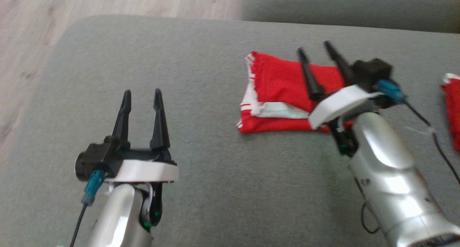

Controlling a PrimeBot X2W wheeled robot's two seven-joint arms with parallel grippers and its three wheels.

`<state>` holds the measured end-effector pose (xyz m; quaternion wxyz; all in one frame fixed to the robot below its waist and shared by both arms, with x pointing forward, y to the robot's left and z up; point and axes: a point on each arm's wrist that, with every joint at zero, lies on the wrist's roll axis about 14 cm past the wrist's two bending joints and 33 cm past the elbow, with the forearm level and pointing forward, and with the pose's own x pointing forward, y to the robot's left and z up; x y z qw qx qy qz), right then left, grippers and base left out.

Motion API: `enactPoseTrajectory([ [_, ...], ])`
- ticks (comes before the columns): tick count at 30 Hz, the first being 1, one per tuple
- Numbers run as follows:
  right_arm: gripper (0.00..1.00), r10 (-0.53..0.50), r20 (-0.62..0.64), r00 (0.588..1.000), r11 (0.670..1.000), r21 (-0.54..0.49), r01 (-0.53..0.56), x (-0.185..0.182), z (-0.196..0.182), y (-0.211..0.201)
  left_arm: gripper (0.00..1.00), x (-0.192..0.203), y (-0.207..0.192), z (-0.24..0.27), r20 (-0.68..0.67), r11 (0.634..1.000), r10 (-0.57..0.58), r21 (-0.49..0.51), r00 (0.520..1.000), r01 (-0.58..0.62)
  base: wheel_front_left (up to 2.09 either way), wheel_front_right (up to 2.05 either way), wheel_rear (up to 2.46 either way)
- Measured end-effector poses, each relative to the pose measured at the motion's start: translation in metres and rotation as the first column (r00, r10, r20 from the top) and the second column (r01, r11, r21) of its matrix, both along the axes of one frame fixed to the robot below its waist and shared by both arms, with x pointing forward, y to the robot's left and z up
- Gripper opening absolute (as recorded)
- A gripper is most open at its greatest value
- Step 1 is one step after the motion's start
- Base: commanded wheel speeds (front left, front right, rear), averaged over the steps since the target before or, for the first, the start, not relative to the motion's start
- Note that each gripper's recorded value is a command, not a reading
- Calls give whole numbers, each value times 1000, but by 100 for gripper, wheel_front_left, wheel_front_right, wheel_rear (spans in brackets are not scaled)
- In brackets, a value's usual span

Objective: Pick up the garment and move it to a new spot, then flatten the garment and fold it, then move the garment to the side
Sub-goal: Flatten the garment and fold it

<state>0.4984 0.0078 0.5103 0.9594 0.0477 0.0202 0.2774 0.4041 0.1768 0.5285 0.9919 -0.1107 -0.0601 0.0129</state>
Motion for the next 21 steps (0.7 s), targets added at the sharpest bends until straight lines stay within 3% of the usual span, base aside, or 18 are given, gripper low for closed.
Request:
enactPoseTrajectory([
  [3, 100, -150, 62, 987, 989, 16, 149, -1, 12, -54, 100, -2, -7, -5, -11, 1000, -21, 0, 1000, 21, 0, 0, 0],
  [7, 100, -274, 98, 957, 958, -61, 281, -34, -3, -112, 100, -3, -18, -9, -17, 999, -51, 5, 999, 52, 0, 0, 0],
  [16, 100, -390, 167, 906, 910, -83, 407, -87, 4, -162, 100, -12, -34, -18, -38, 994, -103, 34, 994, 104, 0, 0, 0],
  [21, 100, -426, 126, 896, 897, -70, 437, -115, -8, -173, 100, -27, -34, -34, -84, 994, -106, 25, 991, 108, 0, 0, 0],
])
